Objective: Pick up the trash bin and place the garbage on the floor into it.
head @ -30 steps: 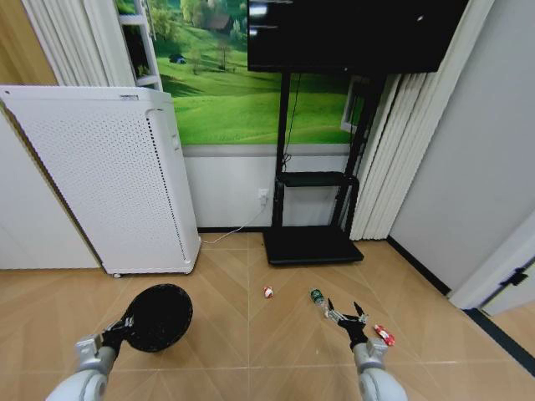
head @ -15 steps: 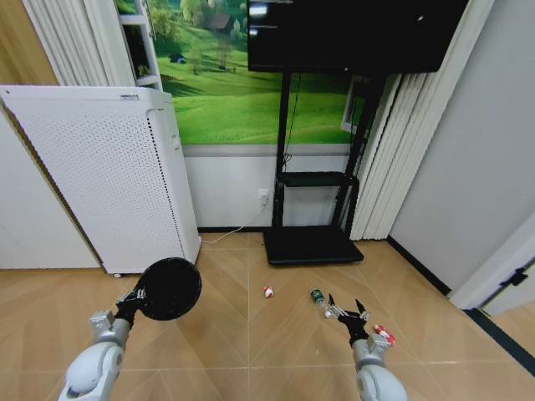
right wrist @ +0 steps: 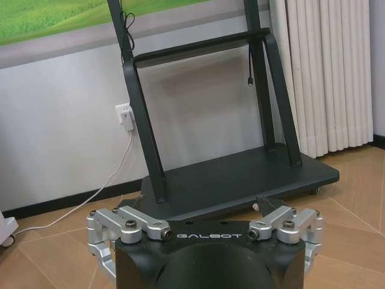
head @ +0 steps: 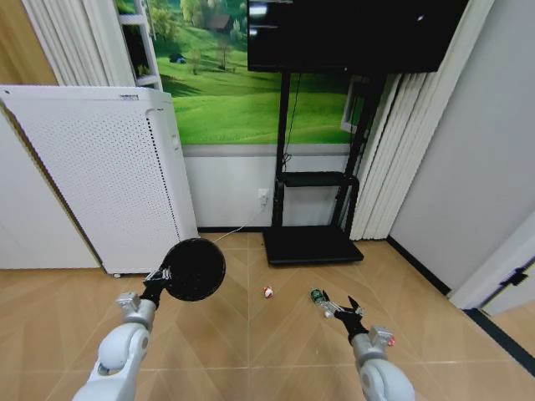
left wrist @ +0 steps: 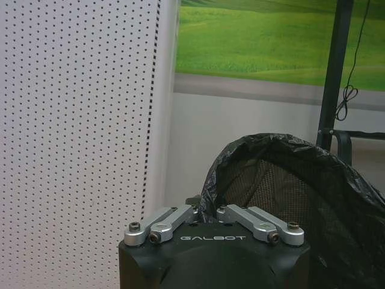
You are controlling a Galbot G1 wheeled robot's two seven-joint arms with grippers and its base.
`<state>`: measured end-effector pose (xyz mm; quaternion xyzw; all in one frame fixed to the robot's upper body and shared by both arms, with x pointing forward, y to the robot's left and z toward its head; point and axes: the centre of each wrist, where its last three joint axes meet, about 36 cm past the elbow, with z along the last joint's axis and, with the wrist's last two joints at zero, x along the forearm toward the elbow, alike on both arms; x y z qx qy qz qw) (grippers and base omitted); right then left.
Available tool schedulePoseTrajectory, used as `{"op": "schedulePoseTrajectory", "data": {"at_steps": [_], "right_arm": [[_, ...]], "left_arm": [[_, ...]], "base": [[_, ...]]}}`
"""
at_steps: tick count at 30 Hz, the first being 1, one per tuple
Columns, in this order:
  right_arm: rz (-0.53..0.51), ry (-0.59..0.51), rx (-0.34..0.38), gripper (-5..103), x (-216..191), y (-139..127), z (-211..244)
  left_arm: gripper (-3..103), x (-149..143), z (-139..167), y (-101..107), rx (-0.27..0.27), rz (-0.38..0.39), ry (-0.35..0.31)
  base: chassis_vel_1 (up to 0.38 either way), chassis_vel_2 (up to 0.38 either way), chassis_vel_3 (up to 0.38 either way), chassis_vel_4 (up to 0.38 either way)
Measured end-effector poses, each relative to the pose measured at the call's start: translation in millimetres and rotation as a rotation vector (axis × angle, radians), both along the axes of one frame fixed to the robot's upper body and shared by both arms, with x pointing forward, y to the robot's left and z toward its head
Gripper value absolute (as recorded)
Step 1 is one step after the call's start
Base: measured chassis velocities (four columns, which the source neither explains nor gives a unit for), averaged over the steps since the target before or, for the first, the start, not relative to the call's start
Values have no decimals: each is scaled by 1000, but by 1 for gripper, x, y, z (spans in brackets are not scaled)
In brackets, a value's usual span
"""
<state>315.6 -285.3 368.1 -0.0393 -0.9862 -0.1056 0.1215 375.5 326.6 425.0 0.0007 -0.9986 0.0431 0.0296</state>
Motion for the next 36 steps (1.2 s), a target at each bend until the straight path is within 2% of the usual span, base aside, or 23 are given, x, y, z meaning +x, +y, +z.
{"op": "schedulePoseTrajectory", "data": {"at_steps": [17, 36], "right_arm": [[45, -9, -11, 100, -1, -1, 1], [46, -14, -34, 100, -3, 2, -4]], "left_arm": [[7, -13, 4, -2, 24, -22, 8], [7, -19, 1, 0, 27, -26, 16]], "base": [[0, 0, 0, 0], [-85, 91, 101, -90]]}}
